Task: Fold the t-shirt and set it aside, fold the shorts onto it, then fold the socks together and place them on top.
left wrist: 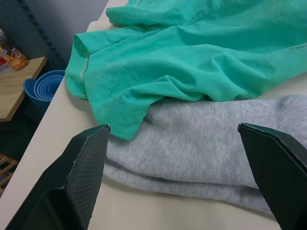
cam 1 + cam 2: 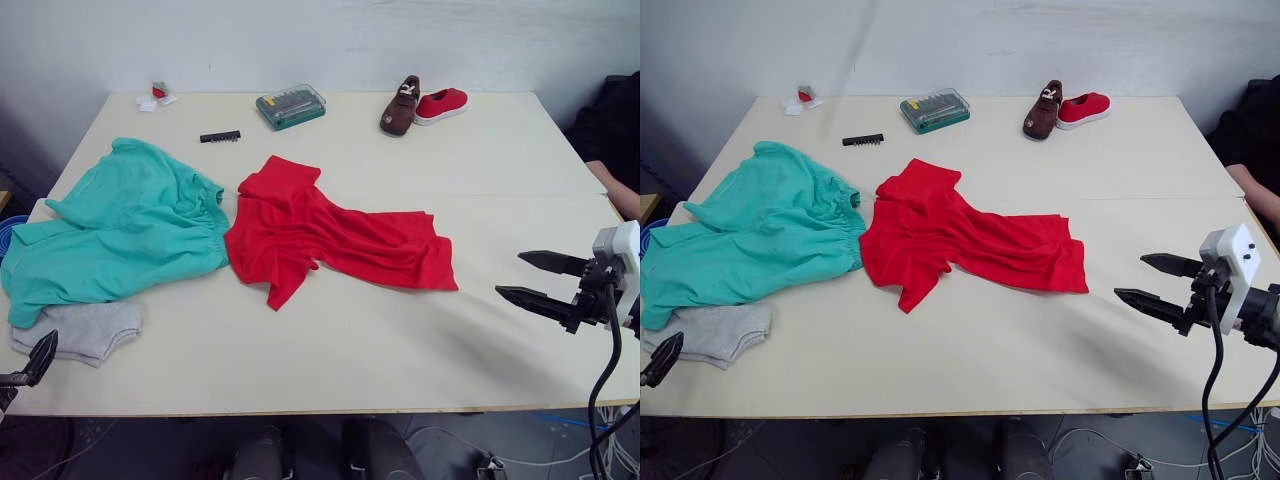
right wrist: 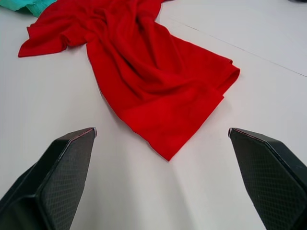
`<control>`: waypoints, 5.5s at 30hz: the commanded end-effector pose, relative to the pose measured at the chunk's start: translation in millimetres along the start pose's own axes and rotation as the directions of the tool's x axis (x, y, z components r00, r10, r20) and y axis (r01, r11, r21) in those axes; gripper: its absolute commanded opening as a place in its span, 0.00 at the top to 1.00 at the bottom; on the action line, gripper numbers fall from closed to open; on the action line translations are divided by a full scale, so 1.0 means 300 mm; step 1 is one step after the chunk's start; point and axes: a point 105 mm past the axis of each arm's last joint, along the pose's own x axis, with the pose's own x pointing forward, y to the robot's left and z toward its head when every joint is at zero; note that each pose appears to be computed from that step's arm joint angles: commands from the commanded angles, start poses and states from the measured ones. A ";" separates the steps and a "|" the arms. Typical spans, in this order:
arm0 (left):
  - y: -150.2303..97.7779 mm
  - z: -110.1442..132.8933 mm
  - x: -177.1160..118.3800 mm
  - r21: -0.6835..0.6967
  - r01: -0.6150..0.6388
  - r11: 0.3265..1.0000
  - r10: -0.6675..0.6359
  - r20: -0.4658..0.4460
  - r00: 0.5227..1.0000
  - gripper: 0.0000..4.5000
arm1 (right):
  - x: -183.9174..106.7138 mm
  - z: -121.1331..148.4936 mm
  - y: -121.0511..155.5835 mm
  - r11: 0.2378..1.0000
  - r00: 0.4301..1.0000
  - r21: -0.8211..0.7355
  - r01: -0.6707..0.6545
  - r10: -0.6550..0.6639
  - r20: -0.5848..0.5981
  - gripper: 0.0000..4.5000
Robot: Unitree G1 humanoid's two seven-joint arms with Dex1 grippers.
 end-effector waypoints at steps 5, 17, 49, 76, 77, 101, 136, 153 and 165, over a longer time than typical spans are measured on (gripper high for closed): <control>-0.208 0.167 0.069 0.172 0.298 0.939 -0.311 0.052 0.949 0.01 | 0.009 0.075 0.042 0.991 1.000 -0.132 -0.025 0.026 0.005 0.00; -0.720 0.327 0.210 0.373 0.791 0.485 -0.801 -0.175 0.573 0.01 | 0.109 0.018 0.151 0.914 0.985 -0.386 -0.127 0.070 -0.158 0.00; -1.153 0.292 0.426 0.436 0.798 0.417 -0.761 -0.312 0.569 0.82 | 0.171 -0.009 0.190 0.892 0.997 -0.451 -0.035 0.001 -0.076 0.00; -0.993 0.299 0.304 0.326 0.928 0.181 -0.855 -0.414 0.312 1.00 | 0.286 -0.195 0.010 0.806 0.953 -0.592 -0.021 -0.164 -0.256 0.50; -0.991 0.298 0.303 0.325 0.928 0.182 -0.855 -0.413 0.313 1.00 | 0.292 -0.200 0.005 0.809 0.951 -0.588 -0.019 -0.167 -0.261 0.50; -0.843 0.271 0.221 0.287 0.956 0.069 -0.851 -0.484 0.206 1.00 | 0.126 -0.170 0.072 0.812 0.916 -0.522 -0.263 0.039 -0.400 0.99; -0.697 1.201 0.445 0.554 0.120 0.824 -0.543 0.710 0.448 1.00 | -0.132 0.733 -0.171 -0.085 0.548 -0.639 0.765 -0.436 0.714 0.99; -0.731 0.558 0.281 0.614 0.787 0.061 -0.920 -0.272 0.284 1.00 | -0.052 0.117 0.058 0.701 0.977 -0.704 -0.115 -0.049 -0.208 0.99; -0.731 0.290 0.180 0.423 0.905 -0.044 -0.856 -0.482 0.184 1.00 | -0.100 -0.081 0.176 0.801 0.899 -0.494 -0.339 0.122 -0.420 0.99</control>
